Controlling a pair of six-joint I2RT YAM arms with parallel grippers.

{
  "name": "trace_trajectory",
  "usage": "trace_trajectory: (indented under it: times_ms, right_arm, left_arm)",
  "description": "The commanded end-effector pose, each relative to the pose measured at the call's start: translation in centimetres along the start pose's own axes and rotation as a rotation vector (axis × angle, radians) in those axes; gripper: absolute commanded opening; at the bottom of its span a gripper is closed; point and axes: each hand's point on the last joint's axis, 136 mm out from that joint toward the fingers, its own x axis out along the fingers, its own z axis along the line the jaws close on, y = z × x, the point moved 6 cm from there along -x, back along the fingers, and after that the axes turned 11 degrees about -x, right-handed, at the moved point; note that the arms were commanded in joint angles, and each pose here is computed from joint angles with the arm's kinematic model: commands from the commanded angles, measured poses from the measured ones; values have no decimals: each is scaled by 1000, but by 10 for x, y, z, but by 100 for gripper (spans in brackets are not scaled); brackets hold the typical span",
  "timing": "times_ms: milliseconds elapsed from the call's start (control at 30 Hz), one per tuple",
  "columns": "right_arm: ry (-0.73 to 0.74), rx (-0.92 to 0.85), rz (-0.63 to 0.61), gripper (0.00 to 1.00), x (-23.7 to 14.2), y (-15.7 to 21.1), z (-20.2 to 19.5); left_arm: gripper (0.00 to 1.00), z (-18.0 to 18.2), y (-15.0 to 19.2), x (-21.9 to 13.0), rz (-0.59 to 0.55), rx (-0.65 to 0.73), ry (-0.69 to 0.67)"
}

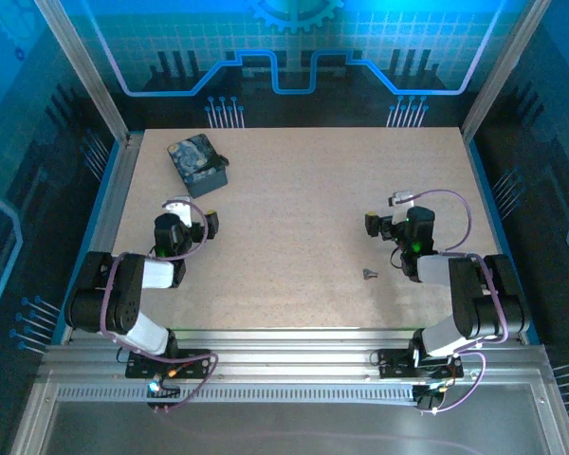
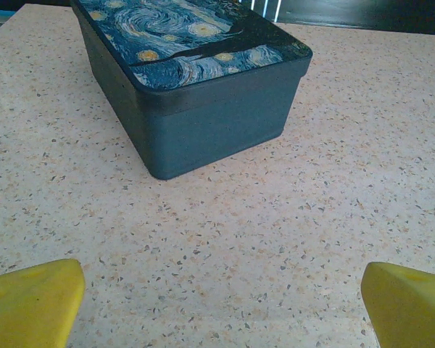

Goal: Unlock a padlock with a key

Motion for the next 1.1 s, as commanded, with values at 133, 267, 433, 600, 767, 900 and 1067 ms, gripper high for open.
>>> trace_trajectory:
  times_ms: [133, 267, 433, 600, 767, 900, 1067]
  right_arm:
    - [6, -18, -32, 100, 0, -6, 2]
    - [6, -18, -34, 100, 0, -6, 2]
    - [-24, -18, -20, 100, 1, -12, 1]
    - [-61, -5, 41, 98, 0, -33, -5]
    - [-62, -10, -4, 98, -17, -52, -6]
    - [-69, 11, -17, 98, -33, -74, -10]
    - [-96, 33, 4, 97, -41, -91, -7]
  left_arm:
    - [99, -7, -9, 2, -32, 29, 34]
    - [99, -7, -9, 2, -31, 30, 34]
    - [99, -7, -9, 2, -31, 29, 34]
    - [99, -7, -8, 2, -29, 28, 35]
    - [99, -1, -15, 0, -35, -18, 35]
    - [99, -5, -62, -3, 57, -53, -80]
    - [99, -11, -104, 0, 76, -216, -113]
